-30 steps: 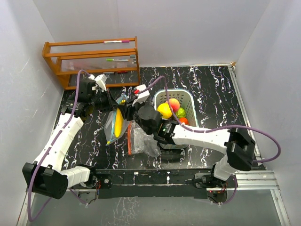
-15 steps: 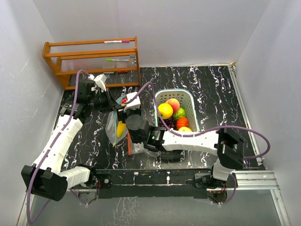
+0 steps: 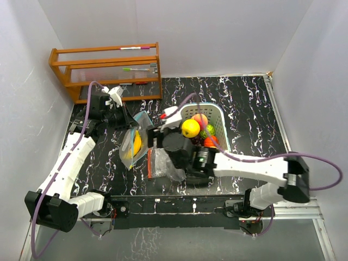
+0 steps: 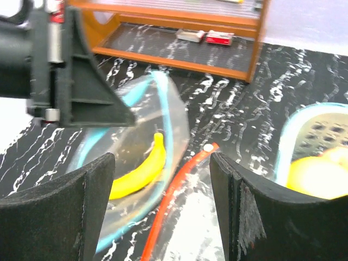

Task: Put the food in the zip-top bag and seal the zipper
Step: Pick up the fake fruit from the bin.

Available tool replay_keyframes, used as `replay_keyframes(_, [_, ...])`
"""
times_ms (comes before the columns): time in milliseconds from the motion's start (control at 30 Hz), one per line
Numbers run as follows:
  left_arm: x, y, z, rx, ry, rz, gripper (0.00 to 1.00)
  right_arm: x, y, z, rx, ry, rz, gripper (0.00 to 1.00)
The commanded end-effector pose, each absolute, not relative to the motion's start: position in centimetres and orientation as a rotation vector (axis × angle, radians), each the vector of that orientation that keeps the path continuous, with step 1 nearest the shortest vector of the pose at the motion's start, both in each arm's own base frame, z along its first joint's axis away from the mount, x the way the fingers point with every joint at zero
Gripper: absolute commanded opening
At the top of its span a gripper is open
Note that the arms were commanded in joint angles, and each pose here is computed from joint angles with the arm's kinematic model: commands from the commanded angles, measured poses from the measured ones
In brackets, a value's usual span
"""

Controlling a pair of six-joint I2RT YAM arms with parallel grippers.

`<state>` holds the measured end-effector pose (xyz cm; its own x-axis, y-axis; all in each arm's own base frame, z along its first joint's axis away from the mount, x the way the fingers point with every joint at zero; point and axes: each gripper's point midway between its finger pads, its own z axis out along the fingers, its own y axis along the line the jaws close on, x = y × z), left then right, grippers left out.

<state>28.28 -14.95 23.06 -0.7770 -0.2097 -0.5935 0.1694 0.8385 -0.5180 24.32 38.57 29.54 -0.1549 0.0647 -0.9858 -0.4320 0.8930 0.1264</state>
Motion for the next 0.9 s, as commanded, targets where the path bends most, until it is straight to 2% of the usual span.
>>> replay_keyframes(0, [28.3,-15.1,24.0,-0.010,2.315,-0.746,0.00,25.9,31.0,30.2,-0.015,1.743,0.418,0.73])
replay_keyframes(100, [28.3,-15.0,23.9,-0.010,2.318,-0.743,0.00,27.8,26.5,27.7,0.073,1.835,0.380,0.74])
replay_keyframes(200, [28.3,-15.0,23.7,-0.011,2.323,-0.741,0.00,29.3,24.1,25.8,0.054,1.898,0.361,0.79])
replay_keyframes(267, [28.3,-15.0,23.6,-0.011,2.324,-0.742,0.00,30.2,23.2,24.8,0.027,1.938,0.312,0.85])
replay_keyframes(333, [28.3,-15.1,23.7,-0.008,2.324,-0.743,0.00,30.8,22.9,23.8,-0.016,1.975,0.256,0.97])
replay_keyframes(367, [28.3,-15.1,23.6,-0.008,2.323,-0.743,0.00,31.1,22.7,23.2,-0.021,1.998,0.230,0.98])
replay_keyframes(700, [28.0,-15.1,23.4,0.002,2.322,-0.753,0.00,34.1,21.5,18.8,0.224,2.137,0.211,0.98])
replay_keyframes(867, [28.0,-15.1,23.3,0.006,2.322,-0.755,0.00,34.7,23.1,17.3,0.200,2.189,0.271,0.98])
